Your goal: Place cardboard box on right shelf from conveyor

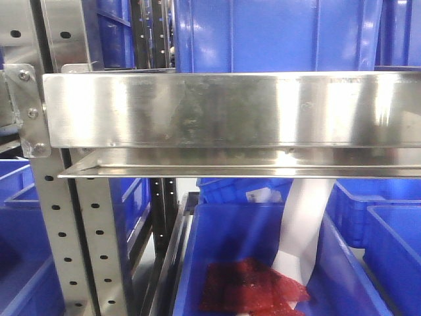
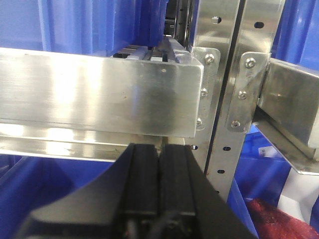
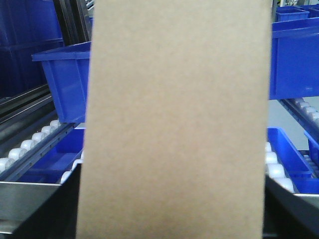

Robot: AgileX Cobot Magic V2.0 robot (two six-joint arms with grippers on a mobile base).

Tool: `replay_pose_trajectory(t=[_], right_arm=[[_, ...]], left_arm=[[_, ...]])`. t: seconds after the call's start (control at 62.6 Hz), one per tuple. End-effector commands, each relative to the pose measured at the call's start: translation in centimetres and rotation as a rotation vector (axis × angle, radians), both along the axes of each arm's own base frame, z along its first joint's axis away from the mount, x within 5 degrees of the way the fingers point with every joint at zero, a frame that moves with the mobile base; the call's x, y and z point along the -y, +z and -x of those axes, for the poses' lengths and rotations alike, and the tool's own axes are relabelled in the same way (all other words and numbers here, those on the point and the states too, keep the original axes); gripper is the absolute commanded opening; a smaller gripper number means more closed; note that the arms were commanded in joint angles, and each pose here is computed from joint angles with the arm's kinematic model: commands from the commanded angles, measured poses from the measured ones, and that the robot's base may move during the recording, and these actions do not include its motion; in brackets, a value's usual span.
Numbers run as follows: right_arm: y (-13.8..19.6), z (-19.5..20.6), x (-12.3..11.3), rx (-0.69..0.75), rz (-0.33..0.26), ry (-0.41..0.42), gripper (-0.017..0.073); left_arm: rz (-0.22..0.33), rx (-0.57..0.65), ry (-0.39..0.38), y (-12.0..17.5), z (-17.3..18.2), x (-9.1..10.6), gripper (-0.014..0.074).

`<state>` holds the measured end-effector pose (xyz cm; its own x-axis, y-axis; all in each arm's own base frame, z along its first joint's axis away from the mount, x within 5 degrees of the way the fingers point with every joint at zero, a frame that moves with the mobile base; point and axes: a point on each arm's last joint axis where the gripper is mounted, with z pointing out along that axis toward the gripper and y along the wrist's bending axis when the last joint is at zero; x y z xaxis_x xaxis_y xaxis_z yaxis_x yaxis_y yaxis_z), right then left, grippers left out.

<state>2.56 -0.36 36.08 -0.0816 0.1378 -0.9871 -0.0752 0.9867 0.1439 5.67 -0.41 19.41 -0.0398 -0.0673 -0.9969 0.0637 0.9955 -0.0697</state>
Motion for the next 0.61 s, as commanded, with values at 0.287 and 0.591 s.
replay_pose_trajectory(t=[0.287,0.591], right_arm=[[6.1,-7.1,-1.7,0.116,0.25,0.057,0.0216],[10.1,-16.3,-5.5,0.079,0.775,0.192,0.0216]], left_arm=[[0.017,0.105,0.003,1.0,0.1,-0.1,-0.0119],[0.017,0.105,0.003,1.0,0.1,-0.1,-0.0119]])
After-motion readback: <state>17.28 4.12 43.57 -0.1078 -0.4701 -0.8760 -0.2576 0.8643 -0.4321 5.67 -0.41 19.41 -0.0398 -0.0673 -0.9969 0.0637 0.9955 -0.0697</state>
